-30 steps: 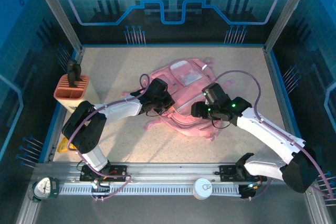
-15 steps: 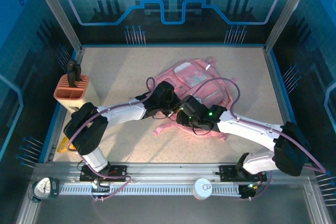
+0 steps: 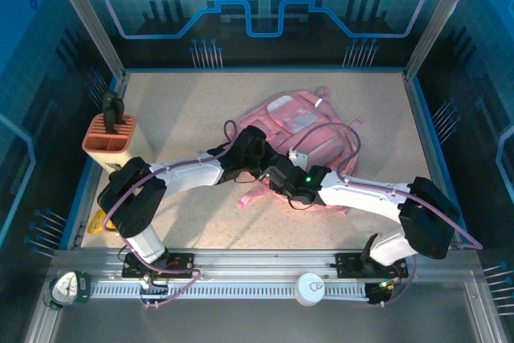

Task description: Pack the student bag

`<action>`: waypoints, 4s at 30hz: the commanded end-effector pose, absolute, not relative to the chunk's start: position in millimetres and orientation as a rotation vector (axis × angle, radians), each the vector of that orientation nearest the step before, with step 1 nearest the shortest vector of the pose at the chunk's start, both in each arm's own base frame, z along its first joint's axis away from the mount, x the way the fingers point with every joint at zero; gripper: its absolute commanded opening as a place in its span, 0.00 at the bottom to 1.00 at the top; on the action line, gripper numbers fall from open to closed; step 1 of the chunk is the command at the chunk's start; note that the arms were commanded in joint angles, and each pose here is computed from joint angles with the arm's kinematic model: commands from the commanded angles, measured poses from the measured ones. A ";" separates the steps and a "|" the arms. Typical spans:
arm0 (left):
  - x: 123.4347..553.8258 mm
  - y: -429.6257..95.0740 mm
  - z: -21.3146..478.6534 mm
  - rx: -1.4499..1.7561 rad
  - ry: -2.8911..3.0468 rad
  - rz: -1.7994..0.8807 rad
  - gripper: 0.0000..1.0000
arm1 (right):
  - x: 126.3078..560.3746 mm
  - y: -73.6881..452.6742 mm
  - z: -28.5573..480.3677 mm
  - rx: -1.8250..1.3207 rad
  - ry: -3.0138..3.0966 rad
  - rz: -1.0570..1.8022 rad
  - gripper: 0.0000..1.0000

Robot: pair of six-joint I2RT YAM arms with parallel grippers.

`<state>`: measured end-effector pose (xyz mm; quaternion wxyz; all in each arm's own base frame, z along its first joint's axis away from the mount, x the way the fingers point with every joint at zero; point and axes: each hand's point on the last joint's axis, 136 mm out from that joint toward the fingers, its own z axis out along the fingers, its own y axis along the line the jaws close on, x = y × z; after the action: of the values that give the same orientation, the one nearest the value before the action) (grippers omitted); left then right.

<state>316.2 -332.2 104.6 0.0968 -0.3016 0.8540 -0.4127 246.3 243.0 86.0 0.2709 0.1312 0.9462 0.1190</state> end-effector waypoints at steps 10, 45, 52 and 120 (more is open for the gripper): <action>299.8 -351.4 139.2 -0.768 2.510 -1.411 0.03 | 244.4 216.5 91.2 0.368 2.492 0.127 0.30; 306.7 -320.9 126.8 -0.786 2.518 -1.265 0.03 | 218.5 189.7 76.9 0.171 2.544 0.185 0.00; 311.8 -298.1 117.2 -0.769 2.534 -1.129 0.00 | 202.1 161.1 72.7 0.070 2.590 0.138 0.00; 290.0 -261.9 114.3 -0.779 2.567 -1.172 0.52 | 235.6 267.2 95.5 -0.376 2.542 0.328 0.00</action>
<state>286.5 -258.1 121.7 0.1044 -0.2184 0.8855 -0.3967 235.8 263.2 94.4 0.2737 -0.1511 0.9434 0.1109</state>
